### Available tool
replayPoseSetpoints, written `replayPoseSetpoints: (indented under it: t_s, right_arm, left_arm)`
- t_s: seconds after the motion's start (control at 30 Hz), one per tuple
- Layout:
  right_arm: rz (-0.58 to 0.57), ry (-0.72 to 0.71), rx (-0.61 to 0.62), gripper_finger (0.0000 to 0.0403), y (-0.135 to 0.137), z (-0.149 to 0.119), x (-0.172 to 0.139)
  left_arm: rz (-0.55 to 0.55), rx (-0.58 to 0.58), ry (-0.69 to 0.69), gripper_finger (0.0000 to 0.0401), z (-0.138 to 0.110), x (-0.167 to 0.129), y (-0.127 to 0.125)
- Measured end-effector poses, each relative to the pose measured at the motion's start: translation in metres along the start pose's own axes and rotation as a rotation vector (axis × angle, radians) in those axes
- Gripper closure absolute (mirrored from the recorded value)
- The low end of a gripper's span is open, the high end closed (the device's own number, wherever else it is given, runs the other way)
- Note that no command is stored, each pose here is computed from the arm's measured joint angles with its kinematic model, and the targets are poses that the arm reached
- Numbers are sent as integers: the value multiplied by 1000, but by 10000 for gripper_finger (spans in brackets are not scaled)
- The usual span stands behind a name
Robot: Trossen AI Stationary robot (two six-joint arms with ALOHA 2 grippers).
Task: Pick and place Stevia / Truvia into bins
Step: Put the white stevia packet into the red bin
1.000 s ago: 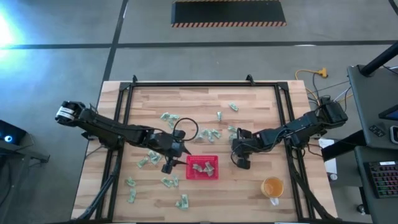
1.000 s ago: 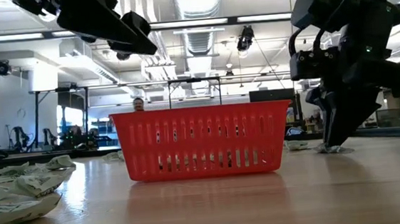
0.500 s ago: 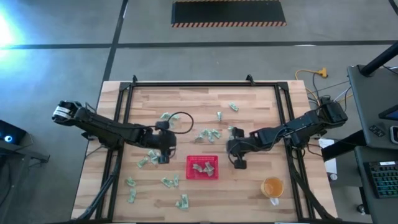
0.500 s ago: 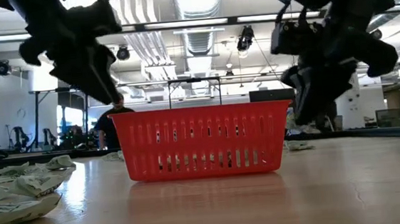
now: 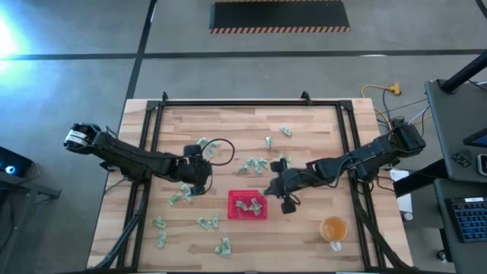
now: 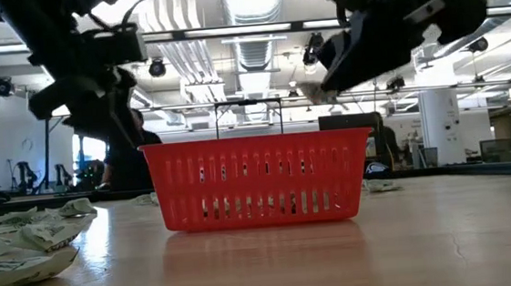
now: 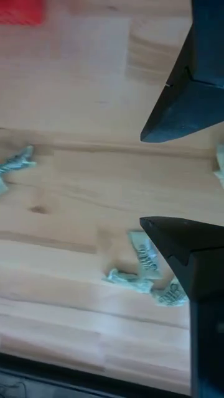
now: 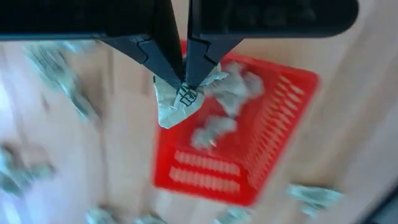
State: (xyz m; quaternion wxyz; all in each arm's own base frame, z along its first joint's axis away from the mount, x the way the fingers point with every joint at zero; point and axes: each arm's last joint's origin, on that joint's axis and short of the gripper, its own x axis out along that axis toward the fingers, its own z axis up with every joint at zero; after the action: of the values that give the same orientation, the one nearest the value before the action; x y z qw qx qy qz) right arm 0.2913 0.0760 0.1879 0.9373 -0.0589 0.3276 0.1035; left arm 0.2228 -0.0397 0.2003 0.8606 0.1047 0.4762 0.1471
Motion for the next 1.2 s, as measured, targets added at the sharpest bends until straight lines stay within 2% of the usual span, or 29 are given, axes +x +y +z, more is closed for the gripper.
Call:
replayPoseSetpoints:
  t_s: [0.17,0.33,0.6,0.77,1.2]
  right_arm:
    - [32,-72,-54,394,8,6,1]
    - [67,-101,-57,394,10,4,15]
    - [76,-43,-94,394,13,-2,47]
    - [172,-44,-105,389,15,2,53]
    - [176,-60,-84,294,15,6,50]
  left_arm:
    - [10,-15,51,211,-16,8,-2]
    - [17,-12,86,211,-27,14,-2]
    - [75,-114,277,211,-47,10,3]
    - [24,-162,324,211,-52,11,1]
    - [11,-169,299,212,-50,13,0]
